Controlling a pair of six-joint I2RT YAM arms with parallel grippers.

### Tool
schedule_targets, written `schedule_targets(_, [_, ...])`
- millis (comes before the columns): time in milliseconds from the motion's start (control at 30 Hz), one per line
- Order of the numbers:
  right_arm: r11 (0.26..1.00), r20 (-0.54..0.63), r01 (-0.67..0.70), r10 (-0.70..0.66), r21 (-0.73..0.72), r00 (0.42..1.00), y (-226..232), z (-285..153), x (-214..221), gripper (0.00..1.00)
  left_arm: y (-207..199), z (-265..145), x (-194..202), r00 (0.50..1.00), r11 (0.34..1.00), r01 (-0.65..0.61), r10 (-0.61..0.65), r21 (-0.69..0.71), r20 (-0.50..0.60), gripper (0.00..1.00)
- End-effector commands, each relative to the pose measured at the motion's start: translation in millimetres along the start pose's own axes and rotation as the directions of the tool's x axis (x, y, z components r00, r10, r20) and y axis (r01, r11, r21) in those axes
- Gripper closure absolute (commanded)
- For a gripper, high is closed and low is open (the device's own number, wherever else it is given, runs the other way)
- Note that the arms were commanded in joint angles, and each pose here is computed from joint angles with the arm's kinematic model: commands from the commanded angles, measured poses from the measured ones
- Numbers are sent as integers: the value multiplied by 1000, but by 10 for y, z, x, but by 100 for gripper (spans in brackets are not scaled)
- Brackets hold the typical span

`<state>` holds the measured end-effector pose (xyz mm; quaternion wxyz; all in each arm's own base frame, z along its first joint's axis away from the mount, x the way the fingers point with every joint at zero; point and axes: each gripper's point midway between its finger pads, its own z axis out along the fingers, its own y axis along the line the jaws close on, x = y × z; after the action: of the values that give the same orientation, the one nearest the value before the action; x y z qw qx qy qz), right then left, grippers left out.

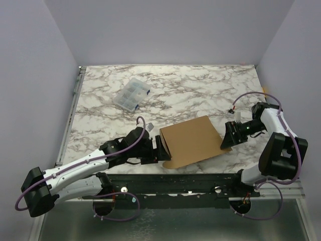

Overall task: Fold the paper box
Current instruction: Close the paper box at the center of the board.

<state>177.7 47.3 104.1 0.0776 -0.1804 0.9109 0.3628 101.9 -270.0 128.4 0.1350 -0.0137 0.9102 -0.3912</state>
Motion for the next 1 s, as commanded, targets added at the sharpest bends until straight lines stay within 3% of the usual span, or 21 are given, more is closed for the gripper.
schedule_targets(0, [1000, 6, -8, 8, -5, 1000, -9, -22, -40, 8, -119, -72, -89, 1000, 1000, -23, 23, -16, 6, 22])
schedule_targets(133, [1000, 2, -11, 11, -11, 1000, -3, -11, -24, 9, -321, -113, -161, 999, 999, -38, 38, 23, 12, 25])
schedule_targets(300, [999, 10, -17, 17, -36, 1000, 27, -5, -48, 10, -292, -31, -52, 999, 1000, -3, 5, 24, -51, 28])
schedule_targets(633, [998, 13, -22, 23, -67, 1000, 83, -9, -54, 12, -457, 139, 23, 997, 994, 27, -19, 109, -74, 28])
schedule_targets(967, [996, 14, -29, 30, -87, 999, 101, 1, -64, 13, -442, 199, 120, 995, 995, 28, -19, 95, -98, 29])
